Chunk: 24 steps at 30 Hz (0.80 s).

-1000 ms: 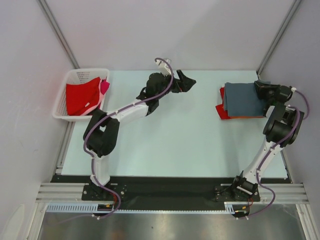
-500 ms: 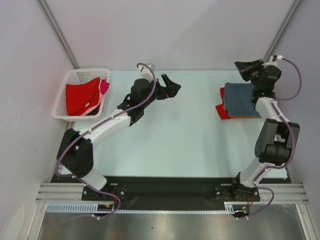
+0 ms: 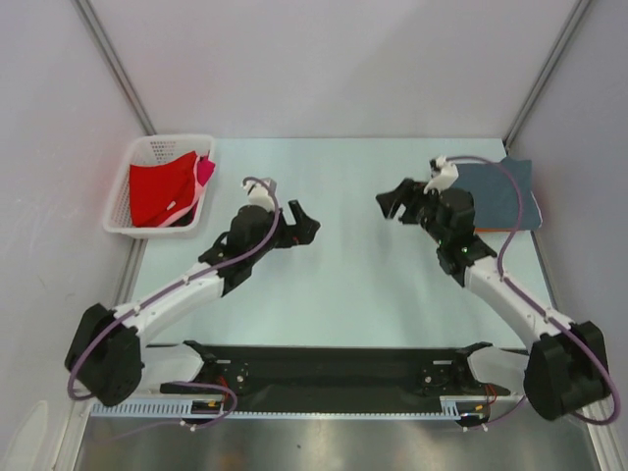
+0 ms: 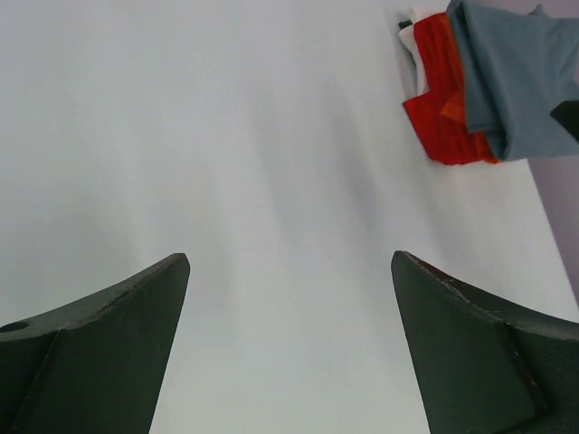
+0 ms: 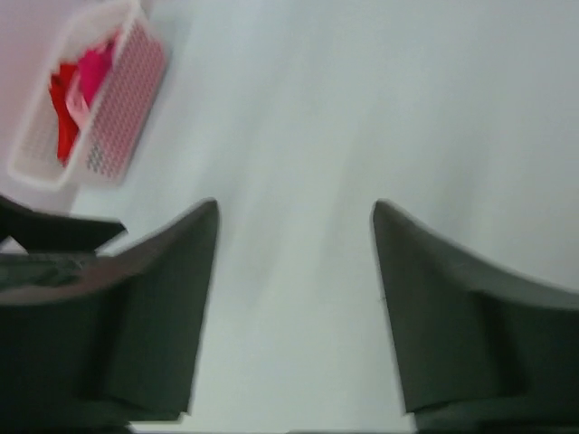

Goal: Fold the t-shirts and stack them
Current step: Neatly place the folded tshirt to the corner, then reset both grippers

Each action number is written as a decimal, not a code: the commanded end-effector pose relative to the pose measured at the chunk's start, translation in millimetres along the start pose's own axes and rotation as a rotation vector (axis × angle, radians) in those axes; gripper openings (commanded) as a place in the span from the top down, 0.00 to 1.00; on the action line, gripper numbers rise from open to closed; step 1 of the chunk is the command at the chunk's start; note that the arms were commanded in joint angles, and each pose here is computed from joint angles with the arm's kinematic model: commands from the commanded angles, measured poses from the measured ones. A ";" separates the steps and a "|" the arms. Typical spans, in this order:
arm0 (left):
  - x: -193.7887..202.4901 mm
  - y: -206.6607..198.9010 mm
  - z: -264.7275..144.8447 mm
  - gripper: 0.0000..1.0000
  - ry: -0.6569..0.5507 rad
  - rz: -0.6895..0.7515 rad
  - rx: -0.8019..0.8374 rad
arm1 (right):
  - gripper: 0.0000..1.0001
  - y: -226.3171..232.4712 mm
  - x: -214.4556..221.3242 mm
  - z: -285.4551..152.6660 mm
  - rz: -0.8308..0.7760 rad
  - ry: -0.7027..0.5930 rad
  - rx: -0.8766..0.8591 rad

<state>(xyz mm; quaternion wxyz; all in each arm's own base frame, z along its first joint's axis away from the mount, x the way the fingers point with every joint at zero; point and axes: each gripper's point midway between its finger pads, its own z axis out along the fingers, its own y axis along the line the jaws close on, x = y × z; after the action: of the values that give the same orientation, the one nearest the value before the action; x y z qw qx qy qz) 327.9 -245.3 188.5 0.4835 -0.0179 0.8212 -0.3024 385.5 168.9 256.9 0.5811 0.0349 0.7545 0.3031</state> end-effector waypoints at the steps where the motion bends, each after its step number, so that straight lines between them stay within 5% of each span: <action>1: -3.0 6.5 -29.1 0.00 -0.064 0.071 0.018 | 0.21 -22.3 35.8 -25.5 -0.120 0.014 0.077; 2: 1.9 11.6 -33.5 0.00 -0.063 0.087 0.011 | 0.11 -29.2 54.8 -32.2 -0.113 0.042 0.082; 6: 25.9 48.9 -54.7 0.00 -0.108 0.125 -0.073 | 0.02 -38.6 87.7 -49.9 -0.115 0.097 0.124; 13: 38.2 68.9 -67.6 0.00 -0.148 0.185 -0.095 | 0.00 -55.8 135.8 -72.9 -0.158 0.204 0.177; 19: 51.2 64.2 -67.3 0.00 -0.155 0.087 -0.041 | 0.00 -54.0 158.6 -63.6 -0.138 0.238 0.143; 24: 42.6 93.0 -72.8 0.00 -0.200 0.064 -0.206 | 0.00 -42.8 156.5 -62.8 -0.144 0.221 0.104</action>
<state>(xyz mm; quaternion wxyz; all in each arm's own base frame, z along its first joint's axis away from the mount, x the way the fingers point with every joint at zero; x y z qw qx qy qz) 262.9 -161.6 117.6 0.5425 -0.0288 0.8110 -0.2171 280.8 161.0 82.0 0.4675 -0.0210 0.8606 0.2010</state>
